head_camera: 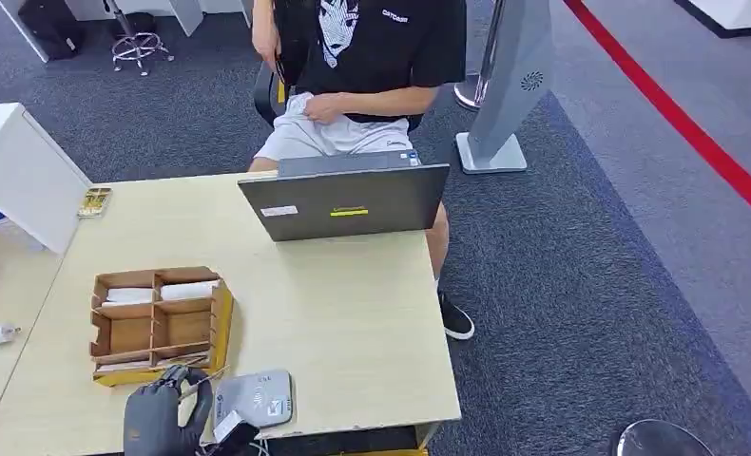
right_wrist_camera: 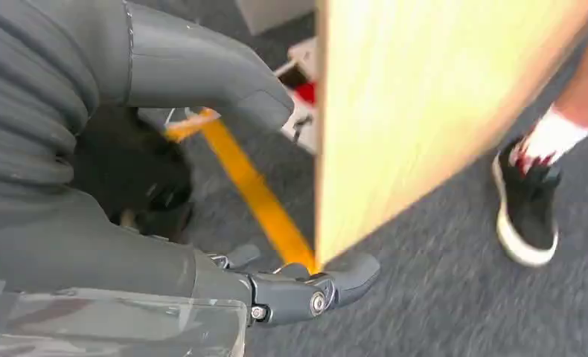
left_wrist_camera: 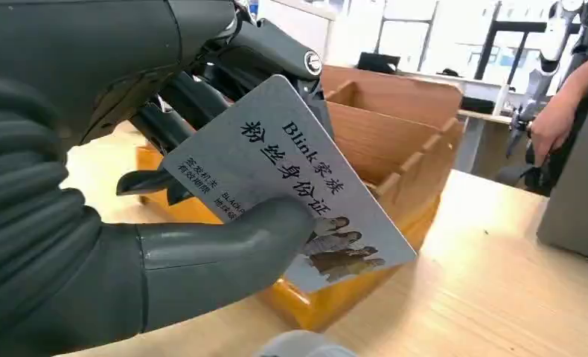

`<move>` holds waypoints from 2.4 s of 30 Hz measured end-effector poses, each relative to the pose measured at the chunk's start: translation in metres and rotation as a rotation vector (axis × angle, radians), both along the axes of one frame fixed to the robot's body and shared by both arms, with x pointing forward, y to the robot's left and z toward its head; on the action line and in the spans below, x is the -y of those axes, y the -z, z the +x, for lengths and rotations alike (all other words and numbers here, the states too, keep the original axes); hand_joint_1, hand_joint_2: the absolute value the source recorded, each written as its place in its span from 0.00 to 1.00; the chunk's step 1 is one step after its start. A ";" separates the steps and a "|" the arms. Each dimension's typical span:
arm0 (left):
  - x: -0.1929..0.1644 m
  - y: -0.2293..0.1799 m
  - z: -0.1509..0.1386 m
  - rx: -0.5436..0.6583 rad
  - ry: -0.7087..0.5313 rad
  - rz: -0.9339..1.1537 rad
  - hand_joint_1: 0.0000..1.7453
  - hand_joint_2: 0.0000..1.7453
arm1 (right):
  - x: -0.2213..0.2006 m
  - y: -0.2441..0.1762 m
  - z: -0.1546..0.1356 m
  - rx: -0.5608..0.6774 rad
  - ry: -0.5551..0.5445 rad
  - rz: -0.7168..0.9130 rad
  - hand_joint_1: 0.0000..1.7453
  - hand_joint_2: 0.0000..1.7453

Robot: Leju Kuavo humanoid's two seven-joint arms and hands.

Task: Pass the card to the sensor for recognition and then transmit it.

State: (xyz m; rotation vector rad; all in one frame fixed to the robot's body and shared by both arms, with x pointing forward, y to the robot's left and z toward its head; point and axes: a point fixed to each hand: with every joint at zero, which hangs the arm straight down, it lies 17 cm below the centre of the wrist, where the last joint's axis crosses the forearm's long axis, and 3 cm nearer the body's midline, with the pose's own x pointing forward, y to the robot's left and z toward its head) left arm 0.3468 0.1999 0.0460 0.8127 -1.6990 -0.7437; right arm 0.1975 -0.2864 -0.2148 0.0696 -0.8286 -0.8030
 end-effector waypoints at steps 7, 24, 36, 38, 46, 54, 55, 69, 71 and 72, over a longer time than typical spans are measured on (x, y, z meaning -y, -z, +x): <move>0.021 0.003 0.005 0.002 0.040 0.041 1.00 1.00 | -0.005 -0.003 0.010 0.014 -0.001 0.013 0.00 1.00; 0.116 0.016 -0.029 -0.047 0.300 0.066 1.00 1.00 | -0.008 0.004 0.000 -0.033 0.003 0.027 0.00 1.00; 0.137 -0.004 -0.059 0.004 0.387 0.138 1.00 1.00 | -0.002 0.010 -0.013 -0.064 0.043 0.025 0.00 1.00; 0.134 -0.021 -0.059 0.081 0.365 0.166 1.00 1.00 | 0.000 0.010 -0.015 -0.070 0.048 0.016 0.00 1.00; 0.118 -0.136 -0.056 0.488 0.301 0.332 1.00 1.00 | -0.003 0.012 -0.019 -0.087 0.031 -0.001 0.00 1.00; 0.040 -0.195 0.001 0.583 0.115 0.468 1.00 1.00 | -0.013 0.014 -0.014 -0.103 0.003 0.038 0.00 1.00; 0.026 -0.196 0.013 0.571 0.086 0.500 1.00 1.00 | -0.015 0.014 -0.012 -0.106 -0.004 0.051 0.00 1.00; -0.093 -0.155 0.106 0.357 -0.103 0.726 1.00 1.00 | -0.014 0.009 0.005 -0.080 -0.021 0.062 0.00 1.00; -0.099 -0.153 0.110 0.347 -0.112 0.733 1.00 1.00 | -0.013 0.009 0.006 -0.079 -0.021 0.061 0.00 1.00; -0.102 -0.151 0.111 0.341 -0.115 0.736 1.00 1.00 | -0.013 0.009 0.006 -0.079 -0.022 0.061 0.00 1.00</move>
